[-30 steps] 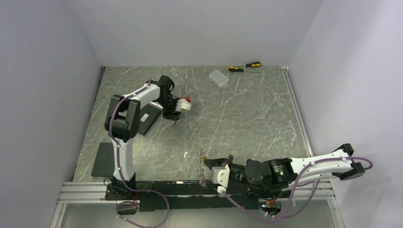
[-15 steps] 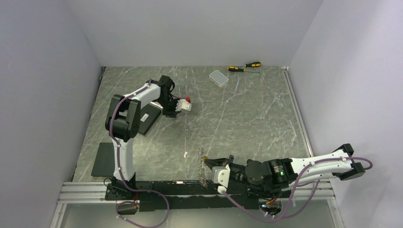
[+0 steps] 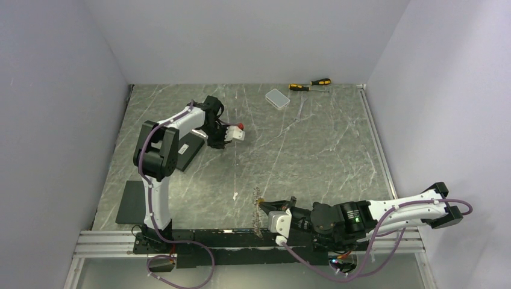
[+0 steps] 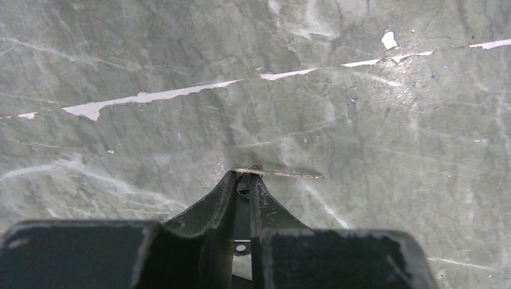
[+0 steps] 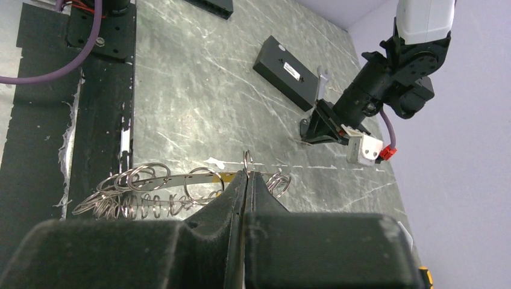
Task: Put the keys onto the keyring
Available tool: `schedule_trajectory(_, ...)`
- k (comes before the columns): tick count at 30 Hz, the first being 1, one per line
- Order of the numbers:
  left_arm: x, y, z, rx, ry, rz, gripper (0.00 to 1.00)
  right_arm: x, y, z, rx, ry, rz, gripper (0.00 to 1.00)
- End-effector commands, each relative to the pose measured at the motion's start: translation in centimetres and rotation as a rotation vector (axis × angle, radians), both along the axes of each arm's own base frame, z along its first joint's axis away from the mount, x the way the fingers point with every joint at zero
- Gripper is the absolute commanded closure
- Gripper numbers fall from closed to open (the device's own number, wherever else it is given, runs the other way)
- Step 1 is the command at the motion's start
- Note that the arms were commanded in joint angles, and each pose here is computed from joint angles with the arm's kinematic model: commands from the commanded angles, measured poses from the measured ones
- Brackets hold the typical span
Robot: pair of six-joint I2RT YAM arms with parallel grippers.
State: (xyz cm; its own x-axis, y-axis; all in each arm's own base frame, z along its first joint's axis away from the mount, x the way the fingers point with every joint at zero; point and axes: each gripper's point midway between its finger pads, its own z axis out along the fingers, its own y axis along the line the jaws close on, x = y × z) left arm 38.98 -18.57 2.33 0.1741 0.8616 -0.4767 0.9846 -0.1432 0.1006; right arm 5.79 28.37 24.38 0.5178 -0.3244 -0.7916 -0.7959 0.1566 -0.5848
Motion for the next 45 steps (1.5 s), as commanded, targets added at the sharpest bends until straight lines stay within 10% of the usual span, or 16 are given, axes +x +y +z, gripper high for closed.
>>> schedule_trajectory(1, 0.7, -0.1, 1.9, 0.001, -0.042, 0.044, 1.00, 0.0, 0.4, 1.8, 0.072, 0.005, -0.008, 1.00)
schedule_trajectory(20, -0.7, -1.0, 11.4, -0.225, -0.178, 0.266, 1.00, -0.6, 1.3, 2.1, 0.075, 0.022, 0.019, 1.00)
schedule_trajectory(45, -9.4, -4.1, 24.7, -0.841, -0.156, 0.392, 1.00, -0.1, 1.7, 2.5, 0.019, -0.064, 0.019, 1.00)
